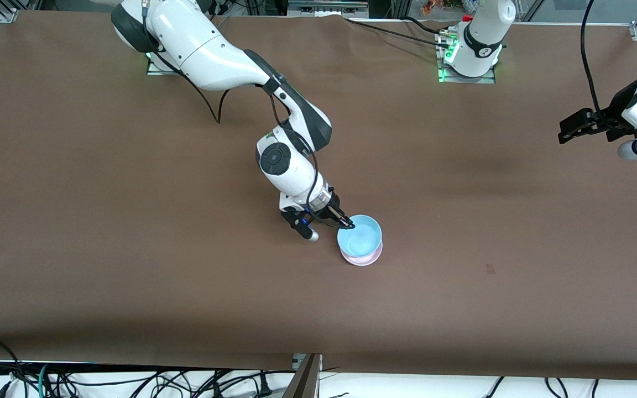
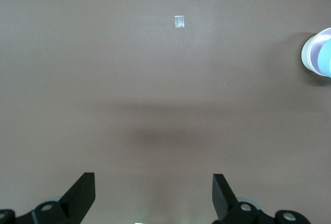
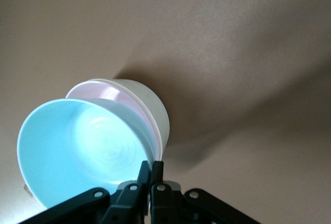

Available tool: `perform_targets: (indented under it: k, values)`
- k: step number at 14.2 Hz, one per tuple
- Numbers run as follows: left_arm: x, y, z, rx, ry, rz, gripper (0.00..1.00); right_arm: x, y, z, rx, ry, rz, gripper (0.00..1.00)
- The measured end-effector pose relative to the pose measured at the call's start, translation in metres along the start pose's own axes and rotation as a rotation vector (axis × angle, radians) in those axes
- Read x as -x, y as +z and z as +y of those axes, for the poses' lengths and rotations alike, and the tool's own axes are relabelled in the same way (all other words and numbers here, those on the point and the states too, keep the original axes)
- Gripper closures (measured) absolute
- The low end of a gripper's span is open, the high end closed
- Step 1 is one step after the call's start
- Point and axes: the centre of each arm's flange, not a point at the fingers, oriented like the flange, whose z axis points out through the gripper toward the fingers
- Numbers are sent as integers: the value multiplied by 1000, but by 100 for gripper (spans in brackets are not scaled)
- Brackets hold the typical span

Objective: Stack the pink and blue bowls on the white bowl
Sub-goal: 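Lower the blue bowl into the pink bowl with the right gripper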

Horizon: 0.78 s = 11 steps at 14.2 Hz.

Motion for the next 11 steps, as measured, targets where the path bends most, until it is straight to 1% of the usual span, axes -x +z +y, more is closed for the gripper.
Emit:
perform_targets:
  k: [10,11]
  values:
    - [0,0,1,0,2,0,0,-1,-2,-2,-4,0,10,97]
    - [0,0,1,0,2,0,0,-1,-3,-3,-6,2,12,95]
